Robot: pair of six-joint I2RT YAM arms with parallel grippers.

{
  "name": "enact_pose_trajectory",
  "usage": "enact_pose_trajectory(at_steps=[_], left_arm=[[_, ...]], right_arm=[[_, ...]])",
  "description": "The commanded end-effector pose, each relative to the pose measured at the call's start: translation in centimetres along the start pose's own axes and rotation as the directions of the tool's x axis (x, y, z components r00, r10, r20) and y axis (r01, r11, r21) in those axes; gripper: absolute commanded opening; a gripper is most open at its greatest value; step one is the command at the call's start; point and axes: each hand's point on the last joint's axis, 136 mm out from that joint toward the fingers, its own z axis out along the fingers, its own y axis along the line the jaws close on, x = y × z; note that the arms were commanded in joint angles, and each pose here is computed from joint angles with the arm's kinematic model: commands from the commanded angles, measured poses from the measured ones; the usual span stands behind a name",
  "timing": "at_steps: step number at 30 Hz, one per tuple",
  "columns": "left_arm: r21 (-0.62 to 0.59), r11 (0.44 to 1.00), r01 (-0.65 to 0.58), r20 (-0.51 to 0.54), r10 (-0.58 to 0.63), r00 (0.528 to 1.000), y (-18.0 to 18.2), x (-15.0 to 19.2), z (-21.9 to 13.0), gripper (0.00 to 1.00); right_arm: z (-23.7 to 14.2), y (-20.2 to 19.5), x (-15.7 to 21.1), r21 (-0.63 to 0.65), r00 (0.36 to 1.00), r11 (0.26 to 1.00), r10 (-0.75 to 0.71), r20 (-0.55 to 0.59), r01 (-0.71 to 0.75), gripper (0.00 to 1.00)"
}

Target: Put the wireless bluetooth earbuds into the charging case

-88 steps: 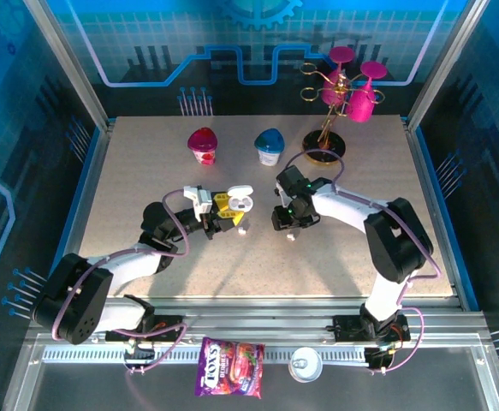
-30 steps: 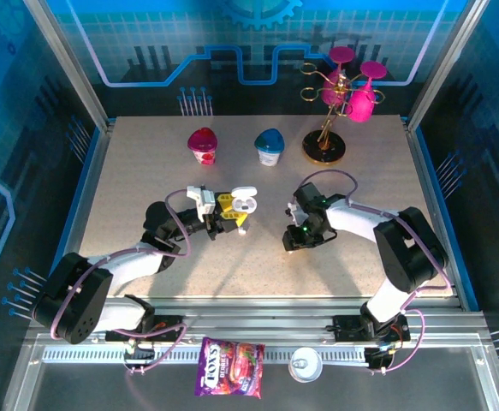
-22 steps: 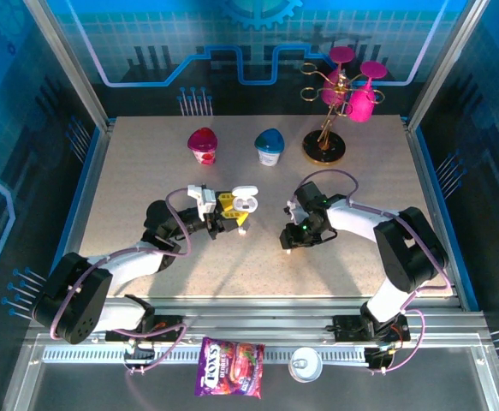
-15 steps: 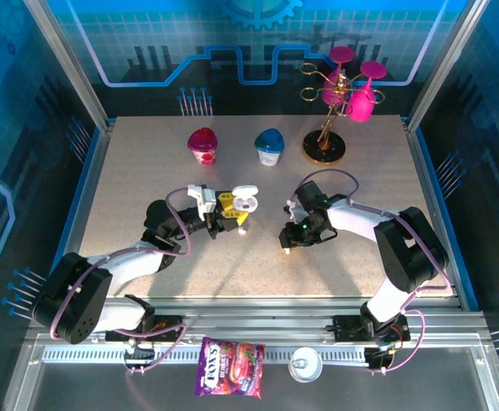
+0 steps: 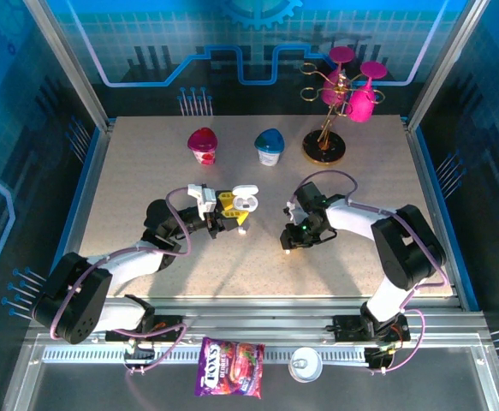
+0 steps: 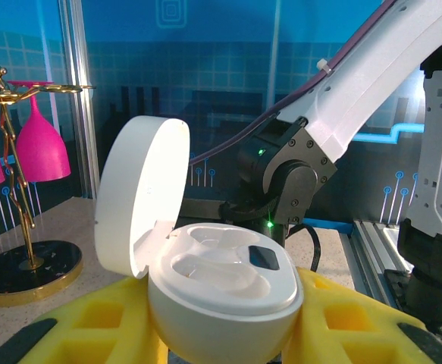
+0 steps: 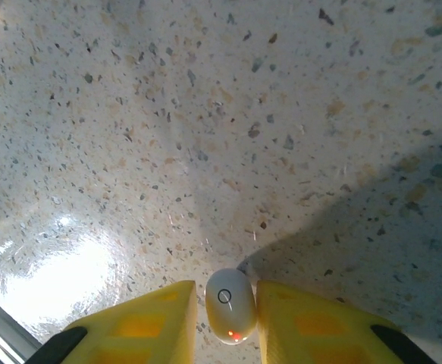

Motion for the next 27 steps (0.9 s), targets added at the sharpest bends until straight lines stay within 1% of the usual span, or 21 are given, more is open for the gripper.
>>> enact_pose_trajectory(at_steps=[1,7,10,12,14,22,27], left_arm=[[0.020,0.999,-0.033,0.018,0.033,0.999,-0.1,-1.0,0.6,0.29],[0.021,0.999,-0.032,0.017,0.032,0.999,-0.1,-1.0,0.6,0.30],[0.020,0.999,-0.030,0.015,0.030,0.999,-0.1,-0.9,0.6,0.30],[0.021,0.999,-0.030,0.015,0.030,0.999,-0.1,-0.9,0.6,0.30],[0.020,0.999,-0.028,0.014,0.028,1.000,-0.1,-0.8,0.6,0.30],[0.023,0.999,-0.030,0.015,0.029,0.999,-0.2,-0.9,0.7,0.30],[0.020,0.999,-0.028,0.015,0.028,0.999,-0.1,-0.8,0.7,0.30]], right_arm=[[0.1,-0.5,0.1,0.013,1.000,1.000,0.010,-0.024,-0.010,0.26],[-0.1,-0.8,0.1,0.030,1.000,0.999,0.013,-0.018,-0.012,0.21],[-0.6,-0.8,-0.1,0.041,1.000,0.999,0.014,0.002,-0.014,0.21],[-0.8,-0.8,-0.2,0.047,1.000,0.999,0.013,0.013,-0.013,0.26],[-0.8,-0.8,-0.3,0.048,1.000,0.999,0.014,0.014,-0.014,0.26],[-0.9,-0.3,-0.5,0.018,0.999,1.000,0.019,0.026,-0.019,0.24],[-1.3,-0.3,-0.4,0.027,0.999,1.000,0.015,0.035,-0.016,0.21]])
